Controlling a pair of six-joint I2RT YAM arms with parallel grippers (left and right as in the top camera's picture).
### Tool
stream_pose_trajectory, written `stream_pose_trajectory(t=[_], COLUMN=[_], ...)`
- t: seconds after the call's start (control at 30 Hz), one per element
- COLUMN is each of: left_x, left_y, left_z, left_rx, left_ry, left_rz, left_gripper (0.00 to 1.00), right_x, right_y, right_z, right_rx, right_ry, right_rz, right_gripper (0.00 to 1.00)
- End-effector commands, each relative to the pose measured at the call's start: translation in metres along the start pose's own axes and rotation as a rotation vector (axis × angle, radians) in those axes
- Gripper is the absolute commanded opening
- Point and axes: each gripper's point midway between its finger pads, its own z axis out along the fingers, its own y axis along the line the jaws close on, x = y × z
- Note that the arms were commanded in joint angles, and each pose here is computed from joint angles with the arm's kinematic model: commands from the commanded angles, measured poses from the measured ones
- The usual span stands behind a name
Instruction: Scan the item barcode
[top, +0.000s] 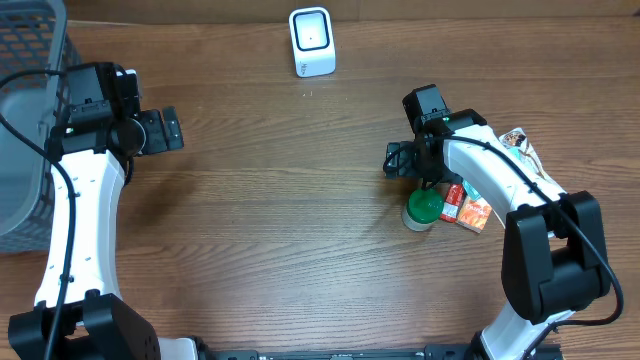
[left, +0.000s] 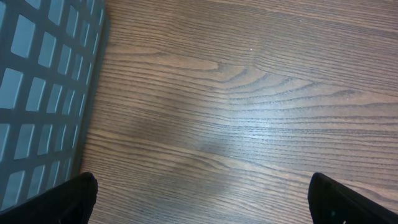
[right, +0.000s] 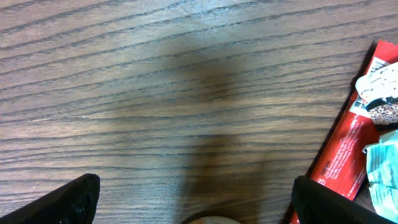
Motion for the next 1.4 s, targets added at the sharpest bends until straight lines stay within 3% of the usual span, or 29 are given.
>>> stream_pose_trajectory(t=[0.0, 0.33, 0.63, 1.07, 1.37], left_x=[-0.002, -0.002, -0.002, -0.002, -0.002], left_y=[-0.001, -0.001, -0.001, -0.001, -0.001], left_z=[0.0, 0.0, 0.0, 0.0, 0.0], left_rx=[-0.001, -0.001, -0.001, -0.001, -0.001], left_ry=[-0.003, -0.003, -0.003, -0.003, -0.003], left_rz=[-0.008, -0.008, -0.008, -0.008, -0.008], left_gripper=[1.0, 1.0, 1.0, 1.0, 1.0], right_x=[-0.016, -0.033, -0.023, 0.051, 0.128], right_y=[0.003, 0.002, -0.012, -0.053, -0.09], right_z=[-0.021, -0.106, -0.236, -0.38, -0.407], right_rx=[-0.02, -0.107, -0.238, -0.403, -0.433], right_ry=[-0.073, -0.292, -0.621, -1.042, -1.158], right_rz=[0.004, 0.023, 0.051, 0.087, 0.109], right_gripper=[1.0, 1.0, 1.0, 1.0, 1.0])
